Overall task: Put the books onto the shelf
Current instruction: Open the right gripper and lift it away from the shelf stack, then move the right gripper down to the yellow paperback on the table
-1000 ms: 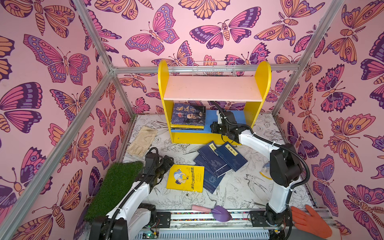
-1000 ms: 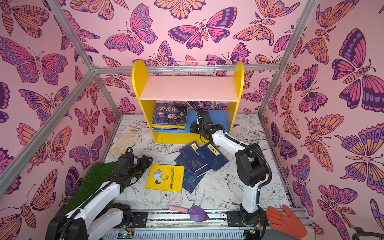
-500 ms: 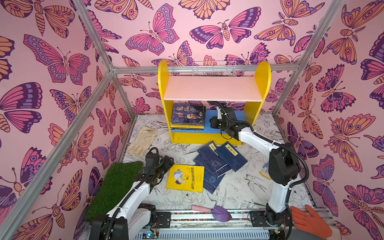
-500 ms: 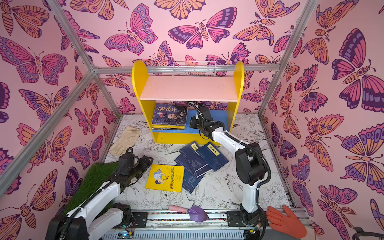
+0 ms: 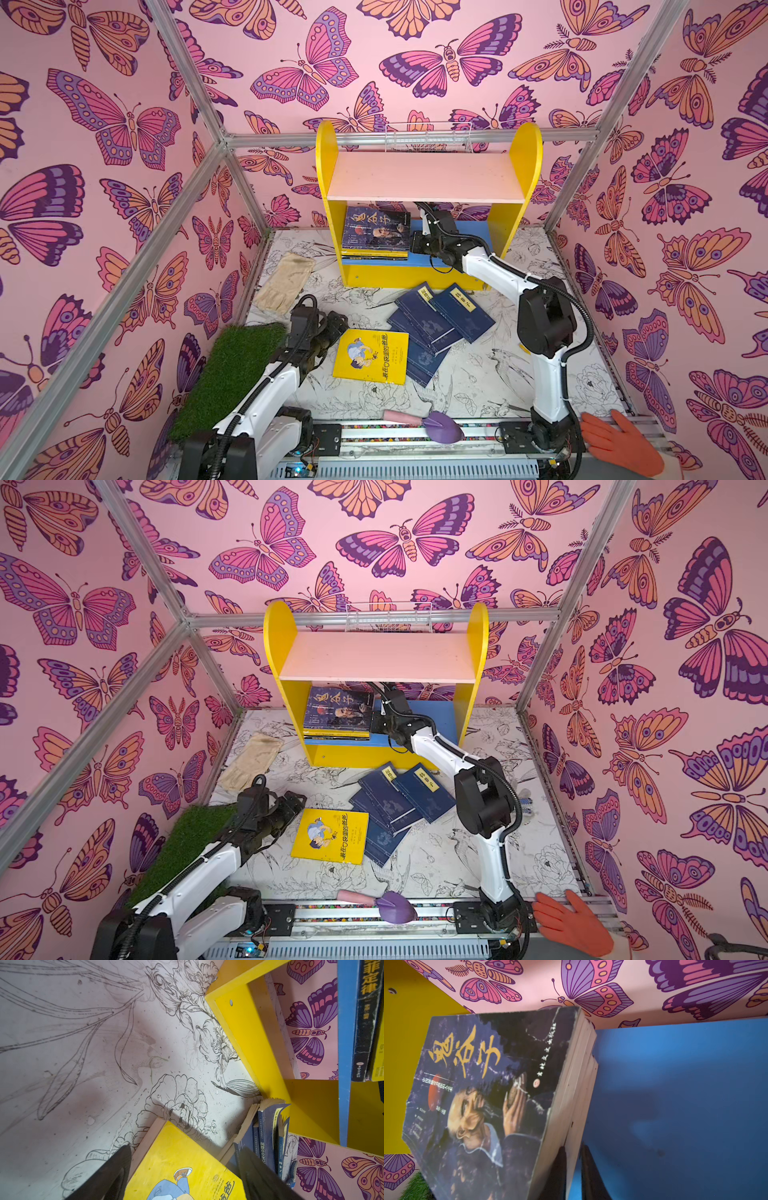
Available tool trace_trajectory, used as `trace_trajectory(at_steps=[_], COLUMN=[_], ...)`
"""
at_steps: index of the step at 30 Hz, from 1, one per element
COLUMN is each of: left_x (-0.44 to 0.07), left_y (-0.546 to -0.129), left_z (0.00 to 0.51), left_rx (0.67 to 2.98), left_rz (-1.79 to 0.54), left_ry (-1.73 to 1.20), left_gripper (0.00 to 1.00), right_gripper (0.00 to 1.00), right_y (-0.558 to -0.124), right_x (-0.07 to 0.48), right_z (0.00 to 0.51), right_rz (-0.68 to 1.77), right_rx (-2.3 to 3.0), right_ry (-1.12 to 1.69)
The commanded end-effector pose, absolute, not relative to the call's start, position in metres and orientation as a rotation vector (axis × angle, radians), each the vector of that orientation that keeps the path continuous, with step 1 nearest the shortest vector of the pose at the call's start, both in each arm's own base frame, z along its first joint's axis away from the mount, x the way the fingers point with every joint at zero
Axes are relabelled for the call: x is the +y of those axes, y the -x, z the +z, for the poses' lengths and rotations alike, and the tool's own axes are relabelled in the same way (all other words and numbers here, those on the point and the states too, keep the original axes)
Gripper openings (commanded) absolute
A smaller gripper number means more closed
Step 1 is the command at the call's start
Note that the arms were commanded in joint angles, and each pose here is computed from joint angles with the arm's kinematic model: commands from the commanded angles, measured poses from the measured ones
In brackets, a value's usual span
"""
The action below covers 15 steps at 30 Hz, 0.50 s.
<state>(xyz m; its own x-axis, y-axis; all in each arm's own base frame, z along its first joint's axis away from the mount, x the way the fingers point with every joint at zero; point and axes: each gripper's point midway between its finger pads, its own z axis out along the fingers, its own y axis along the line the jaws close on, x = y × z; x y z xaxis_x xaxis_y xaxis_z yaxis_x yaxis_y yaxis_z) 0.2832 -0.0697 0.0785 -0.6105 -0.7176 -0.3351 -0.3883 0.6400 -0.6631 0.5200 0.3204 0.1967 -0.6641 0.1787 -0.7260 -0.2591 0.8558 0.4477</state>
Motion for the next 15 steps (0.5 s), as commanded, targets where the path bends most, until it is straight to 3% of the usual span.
trace_trajectory(at_steps=[1,7,15], left_x=[-0.068,-0.067,-0.063], left_y=[-0.28,-0.279,-0.273], left_z=[0.073,0.072,0.066], left_rx=[2.286,2.294,2.333], left_rz=[-0.702,-0.693,-0.636], left_ry=[0.848,0.838,0.823], left_gripper=[0.83,0.83,0.83], right_gripper=[0.14,0.14,0.22], right_y=[-0.516,-0.513,-0.492], right_x=[0.348,0.336,0.267], right_z=[0.217,0.222,0.243], right_rz=[0.736,0.677,0.451], right_rx=[2.143,2.132,2.033], right_ry=[0.137,0.106,-0.029])
